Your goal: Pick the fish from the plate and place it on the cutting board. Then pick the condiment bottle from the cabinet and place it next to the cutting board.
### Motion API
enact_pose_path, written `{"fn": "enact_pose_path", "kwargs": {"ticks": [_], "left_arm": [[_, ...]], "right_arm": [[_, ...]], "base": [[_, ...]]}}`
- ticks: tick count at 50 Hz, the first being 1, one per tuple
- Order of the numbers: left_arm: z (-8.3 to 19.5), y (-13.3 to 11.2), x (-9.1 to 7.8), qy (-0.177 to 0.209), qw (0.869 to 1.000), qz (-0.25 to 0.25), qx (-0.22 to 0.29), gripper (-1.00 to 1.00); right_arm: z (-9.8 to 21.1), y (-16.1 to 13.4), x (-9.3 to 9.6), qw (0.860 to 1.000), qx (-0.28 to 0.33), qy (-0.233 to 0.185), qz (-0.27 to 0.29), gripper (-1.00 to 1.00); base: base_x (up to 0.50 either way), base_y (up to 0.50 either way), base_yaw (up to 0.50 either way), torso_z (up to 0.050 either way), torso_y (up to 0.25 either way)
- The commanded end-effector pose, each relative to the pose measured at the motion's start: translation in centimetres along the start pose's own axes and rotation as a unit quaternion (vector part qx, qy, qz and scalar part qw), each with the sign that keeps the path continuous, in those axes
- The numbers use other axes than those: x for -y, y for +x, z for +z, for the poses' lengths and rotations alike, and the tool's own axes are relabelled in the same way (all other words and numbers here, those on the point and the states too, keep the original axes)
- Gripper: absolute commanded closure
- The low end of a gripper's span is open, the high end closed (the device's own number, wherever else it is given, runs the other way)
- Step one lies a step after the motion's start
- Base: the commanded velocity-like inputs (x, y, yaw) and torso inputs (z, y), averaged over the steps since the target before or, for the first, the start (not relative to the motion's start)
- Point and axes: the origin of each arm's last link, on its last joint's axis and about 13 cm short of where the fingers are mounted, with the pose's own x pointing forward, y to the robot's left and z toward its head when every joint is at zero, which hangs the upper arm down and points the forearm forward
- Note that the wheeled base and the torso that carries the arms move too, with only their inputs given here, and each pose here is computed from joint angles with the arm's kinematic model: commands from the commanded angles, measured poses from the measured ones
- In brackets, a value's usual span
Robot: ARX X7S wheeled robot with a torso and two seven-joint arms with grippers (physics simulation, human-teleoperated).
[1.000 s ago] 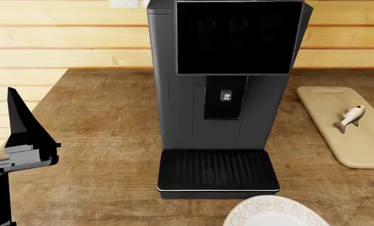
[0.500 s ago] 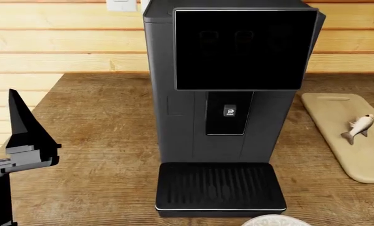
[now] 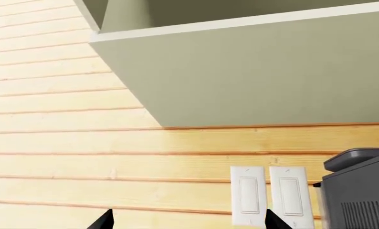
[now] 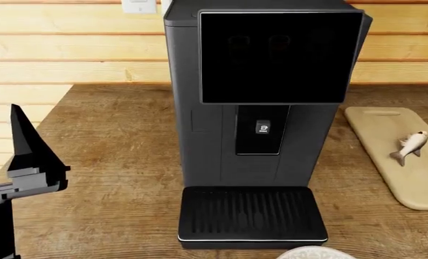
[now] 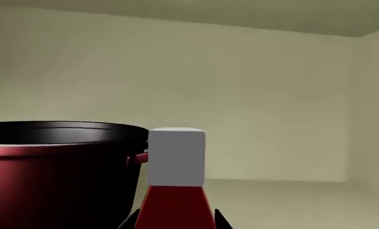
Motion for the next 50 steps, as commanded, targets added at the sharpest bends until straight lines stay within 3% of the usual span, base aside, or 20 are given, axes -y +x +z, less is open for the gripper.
{"fn": "enact_pose_path", "kwargs": {"ticks": [1,8,26,34,50], "left_arm": [[0.0,-0.1,0.0,0.0,1.0,0.001,0.0,-1.0],[-0.1,0.0,0.0,-0.002,1.0,0.0,0.0,-1.0],[0.1,-0.1,0.1,-0.002,1.0,-0.004,0.001,-1.0],[0.0,-0.1,0.5,-0.005,1.0,-0.011,-0.002,-1.0],[-0.1,0.0,1.1,-0.008,1.0,-0.028,-0.004,-1.0]], "right_arm": [[1.1,-0.3,0.9,0.999,0.025,-0.035,-0.013,1.0],[2.8,-1.1,1.3,0.996,0.067,-0.048,-0.013,1.0],[6.2,-3.4,2.5,0.987,0.157,-0.028,0.014,1.0],[7.2,-4.8,3.6,0.981,0.183,-0.027,0.056,1.0],[3.6,-12.9,4.3,0.968,0.231,-0.008,0.103,1.0]], "base": [[-0.24,0.0,0.0,0.0,0.0],[-0.47,0.0,0.0,0.0,0.0],[-0.49,-0.02,0.0,0.0,0.0],[-0.02,0.0,0.0,0.0,0.0],[0.0,0.0,0.0,0.0,0.0]]}}
